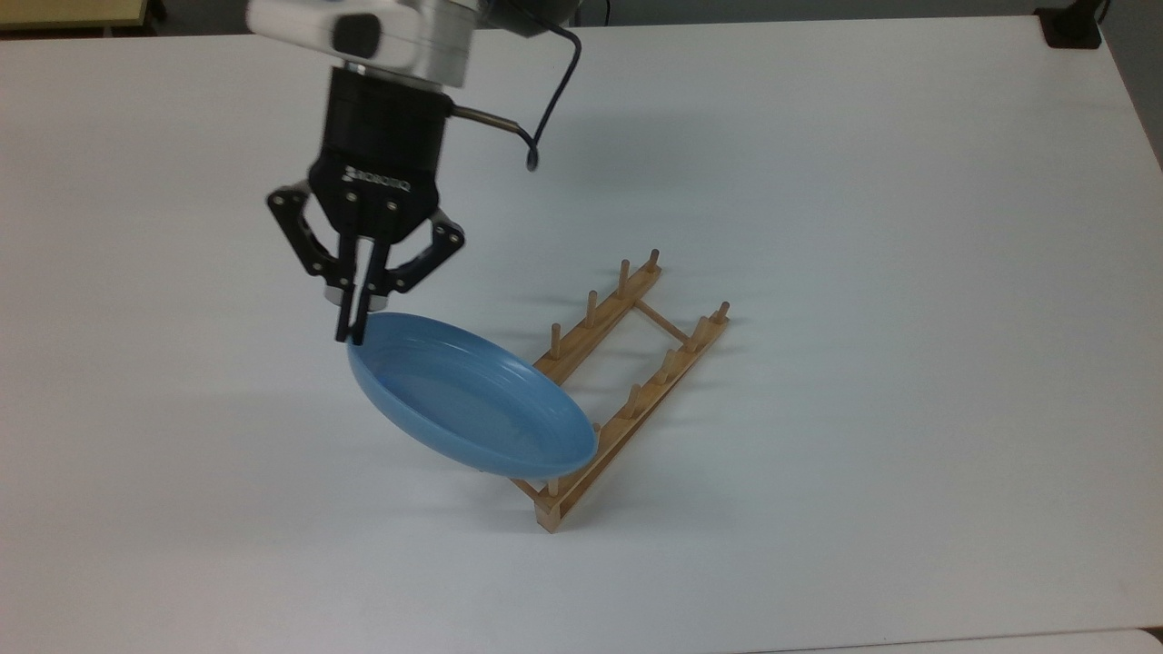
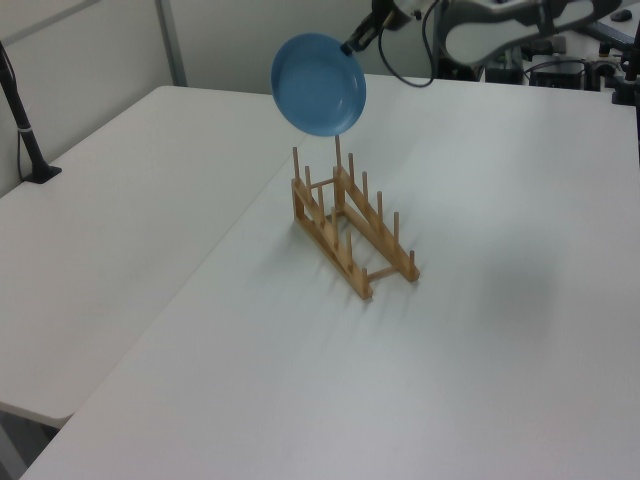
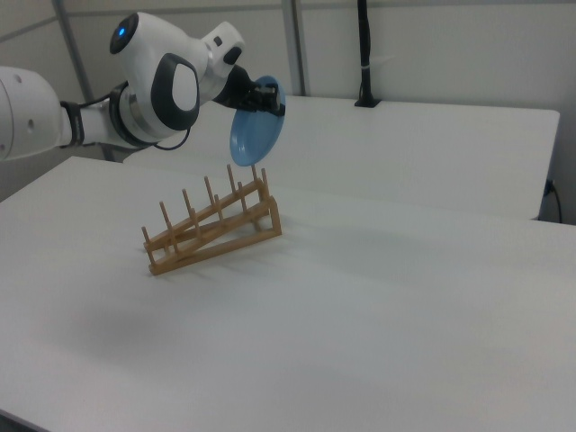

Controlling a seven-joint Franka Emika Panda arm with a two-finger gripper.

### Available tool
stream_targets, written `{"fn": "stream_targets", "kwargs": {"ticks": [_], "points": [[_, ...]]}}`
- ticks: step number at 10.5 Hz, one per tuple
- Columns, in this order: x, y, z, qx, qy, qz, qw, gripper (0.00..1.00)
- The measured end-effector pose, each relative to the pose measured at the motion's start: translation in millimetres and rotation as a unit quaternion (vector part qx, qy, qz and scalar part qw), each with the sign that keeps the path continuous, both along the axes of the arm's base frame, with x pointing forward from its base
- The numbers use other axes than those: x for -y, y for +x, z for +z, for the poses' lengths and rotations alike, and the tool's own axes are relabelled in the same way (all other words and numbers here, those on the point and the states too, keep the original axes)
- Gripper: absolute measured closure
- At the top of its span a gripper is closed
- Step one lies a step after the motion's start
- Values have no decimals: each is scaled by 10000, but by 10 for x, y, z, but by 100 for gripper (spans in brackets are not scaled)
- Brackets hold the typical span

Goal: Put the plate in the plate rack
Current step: 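Carry the upright plate over the rack and lower it between pegs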

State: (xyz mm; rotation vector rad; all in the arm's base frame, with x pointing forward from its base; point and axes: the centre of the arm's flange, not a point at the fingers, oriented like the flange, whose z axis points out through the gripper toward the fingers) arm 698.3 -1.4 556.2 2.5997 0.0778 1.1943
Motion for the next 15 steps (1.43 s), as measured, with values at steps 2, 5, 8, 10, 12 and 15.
{"fn": "stream_targets", "kwargs": {"ticks": [2,5,8,10,12,15], "points": [[-178,-12,-158,61,-271,-153,9995,95],[-245,-24,-311,249,-526,-339,9977,95],[-317,-35,-355,345,-740,-294,9962,95],[-371,-39,-367,363,-792,-246,9959,95],[-391,-44,-384,364,-936,-177,9948,95],[-425,-52,-426,333,-1020,-114,9942,95]]}}
